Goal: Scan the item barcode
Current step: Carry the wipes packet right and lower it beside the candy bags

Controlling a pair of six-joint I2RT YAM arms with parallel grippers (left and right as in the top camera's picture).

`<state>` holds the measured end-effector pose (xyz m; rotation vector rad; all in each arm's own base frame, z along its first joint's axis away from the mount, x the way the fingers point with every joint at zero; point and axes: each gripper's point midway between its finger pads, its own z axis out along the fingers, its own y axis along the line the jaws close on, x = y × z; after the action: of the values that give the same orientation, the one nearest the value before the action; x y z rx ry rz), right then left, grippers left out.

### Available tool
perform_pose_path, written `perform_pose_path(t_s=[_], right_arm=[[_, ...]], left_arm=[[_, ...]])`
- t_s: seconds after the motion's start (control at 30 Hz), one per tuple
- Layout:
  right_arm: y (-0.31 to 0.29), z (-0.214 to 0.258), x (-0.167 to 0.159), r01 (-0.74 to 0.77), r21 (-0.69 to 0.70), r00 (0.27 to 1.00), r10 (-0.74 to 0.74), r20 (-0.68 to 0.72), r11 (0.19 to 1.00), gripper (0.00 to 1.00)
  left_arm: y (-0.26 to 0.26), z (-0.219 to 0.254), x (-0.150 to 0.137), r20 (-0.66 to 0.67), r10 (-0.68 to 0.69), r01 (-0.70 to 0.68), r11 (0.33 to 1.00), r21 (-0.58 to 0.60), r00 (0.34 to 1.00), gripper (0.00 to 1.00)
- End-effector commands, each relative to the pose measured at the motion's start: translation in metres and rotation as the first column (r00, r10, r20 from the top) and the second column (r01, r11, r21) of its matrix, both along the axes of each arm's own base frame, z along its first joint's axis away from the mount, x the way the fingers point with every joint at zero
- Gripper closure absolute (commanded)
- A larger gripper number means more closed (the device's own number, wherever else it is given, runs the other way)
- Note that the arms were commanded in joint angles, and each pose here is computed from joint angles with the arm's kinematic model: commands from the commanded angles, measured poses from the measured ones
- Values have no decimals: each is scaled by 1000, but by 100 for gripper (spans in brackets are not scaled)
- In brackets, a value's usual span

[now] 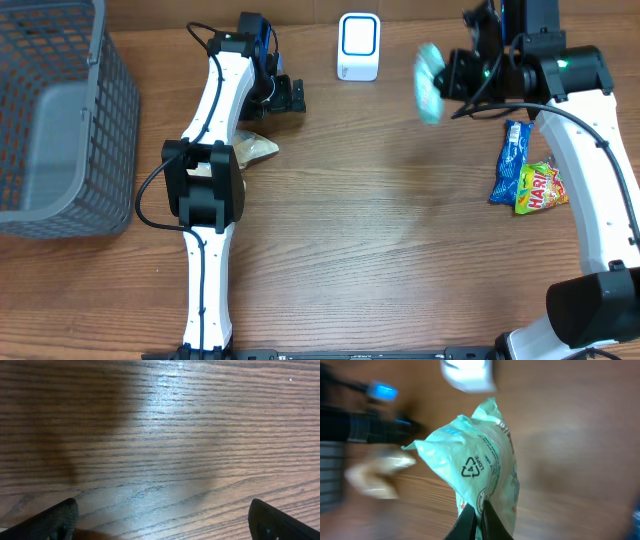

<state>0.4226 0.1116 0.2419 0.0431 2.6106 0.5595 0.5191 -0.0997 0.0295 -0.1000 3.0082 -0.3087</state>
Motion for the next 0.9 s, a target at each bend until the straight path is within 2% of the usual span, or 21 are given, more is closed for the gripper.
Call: perform_pose_path(t_s=[0.0,0.2,0.37,0.6,0.87], right_arm=[[-47,-48,-9,76,-272,989,-108,-103,959,96],[-85,-90,-33,208,-439,932,-313,-182,874,96],[-115,-110,-44,356,-553,857,-500,-128,753,96],[-126,-131,-41,387,-588,849,-524,-75,711,96],[-125,-147,-31,413,-564,857,-515,-26,715,93]], left_arm=[[-2,-1,1,1,2,-2,1000,5,1000,0],[-2,-1,1,1,2,-2,1000,5,1000,0],[-2,-1,1,2,2,-2,1000,5,1000,0],[-2,-1,1,1,2,-2,1000,5,1000,0],[-2,-1,1,1,2,-2,1000,5,1000,0]])
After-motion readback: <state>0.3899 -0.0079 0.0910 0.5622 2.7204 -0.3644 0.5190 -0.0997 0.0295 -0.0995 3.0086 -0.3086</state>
